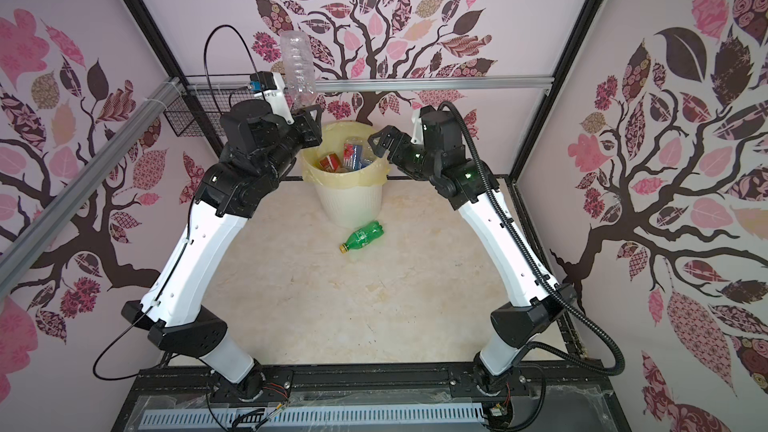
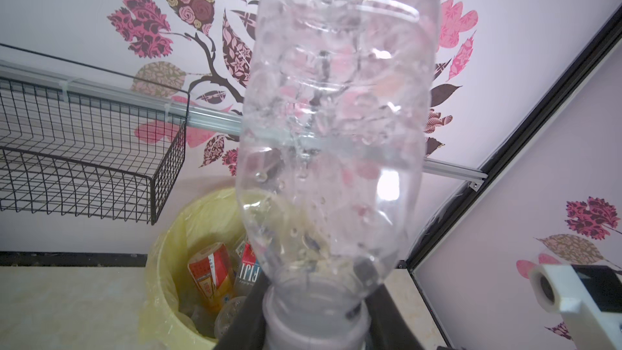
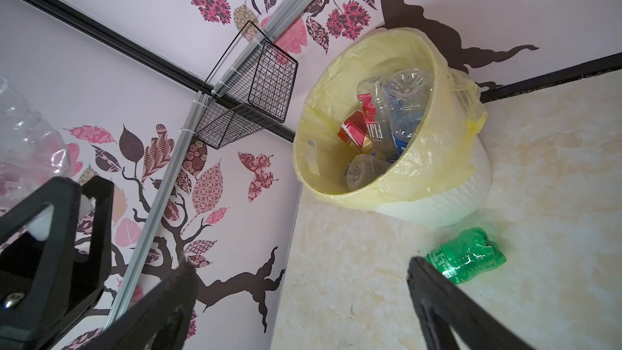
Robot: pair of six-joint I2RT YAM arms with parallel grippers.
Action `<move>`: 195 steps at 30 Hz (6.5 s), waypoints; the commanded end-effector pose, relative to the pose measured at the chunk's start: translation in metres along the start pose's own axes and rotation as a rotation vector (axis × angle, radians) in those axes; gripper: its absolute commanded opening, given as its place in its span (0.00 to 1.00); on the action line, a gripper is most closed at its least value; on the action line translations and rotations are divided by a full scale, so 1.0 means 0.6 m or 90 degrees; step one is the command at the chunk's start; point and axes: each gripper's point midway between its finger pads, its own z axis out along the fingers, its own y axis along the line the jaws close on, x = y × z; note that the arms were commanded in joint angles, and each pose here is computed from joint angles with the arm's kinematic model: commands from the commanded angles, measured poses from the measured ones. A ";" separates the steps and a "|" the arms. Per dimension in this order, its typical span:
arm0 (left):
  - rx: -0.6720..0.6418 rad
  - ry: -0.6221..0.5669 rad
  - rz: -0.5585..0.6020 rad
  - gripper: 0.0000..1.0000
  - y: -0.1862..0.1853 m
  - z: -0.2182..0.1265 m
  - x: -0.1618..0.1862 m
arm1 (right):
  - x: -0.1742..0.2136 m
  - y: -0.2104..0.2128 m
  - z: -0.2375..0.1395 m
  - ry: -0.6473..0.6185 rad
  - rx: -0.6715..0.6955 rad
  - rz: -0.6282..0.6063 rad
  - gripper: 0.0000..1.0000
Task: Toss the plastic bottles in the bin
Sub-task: 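Raise the clear bottle over the bin with the left gripper while the right releases, then open the left gripper to drop the clear bottle into the bin, then lower the left gripper onto the green bottle's yellow cap and close, then lift the green bottle by its cap with the left gripper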
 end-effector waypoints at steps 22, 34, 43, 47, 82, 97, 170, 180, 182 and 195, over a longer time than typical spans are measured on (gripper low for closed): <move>-0.037 0.101 -0.092 0.97 0.082 0.123 0.103 | -0.010 -0.050 0.015 0.032 0.020 0.006 1.00; -0.041 0.149 -0.093 0.97 0.098 0.038 0.142 | 0.020 -0.104 0.011 0.044 0.086 0.019 1.00; -0.054 0.244 -0.046 0.97 0.139 -0.036 0.252 | 0.089 -0.187 0.020 0.097 0.159 0.018 1.00; -0.060 0.303 -0.023 0.97 0.164 -0.064 0.325 | 0.126 -0.209 0.013 0.126 0.182 0.008 1.00; -0.020 0.572 0.410 0.97 0.185 0.025 0.740 | 0.187 -0.288 -0.009 0.215 0.182 0.110 1.00; 0.008 0.656 0.341 0.77 0.162 0.033 0.826 | 0.167 -0.318 0.025 0.221 0.199 0.122 1.00; -0.197 0.716 -0.011 0.74 0.150 -0.021 0.867 | 0.235 -0.372 -0.020 0.228 0.235 0.144 1.00; -0.172 0.735 -0.011 0.55 0.163 -0.036 0.882 | 0.237 -0.372 -0.019 0.229 0.231 0.151 1.00; -0.173 0.753 -0.009 0.55 0.164 -0.041 0.890 | 0.238 -0.371 -0.019 0.230 0.229 0.151 1.00; -0.076 0.747 -0.030 0.26 0.122 -0.061 0.842 | 0.229 -0.362 -0.019 0.221 0.221 0.148 1.00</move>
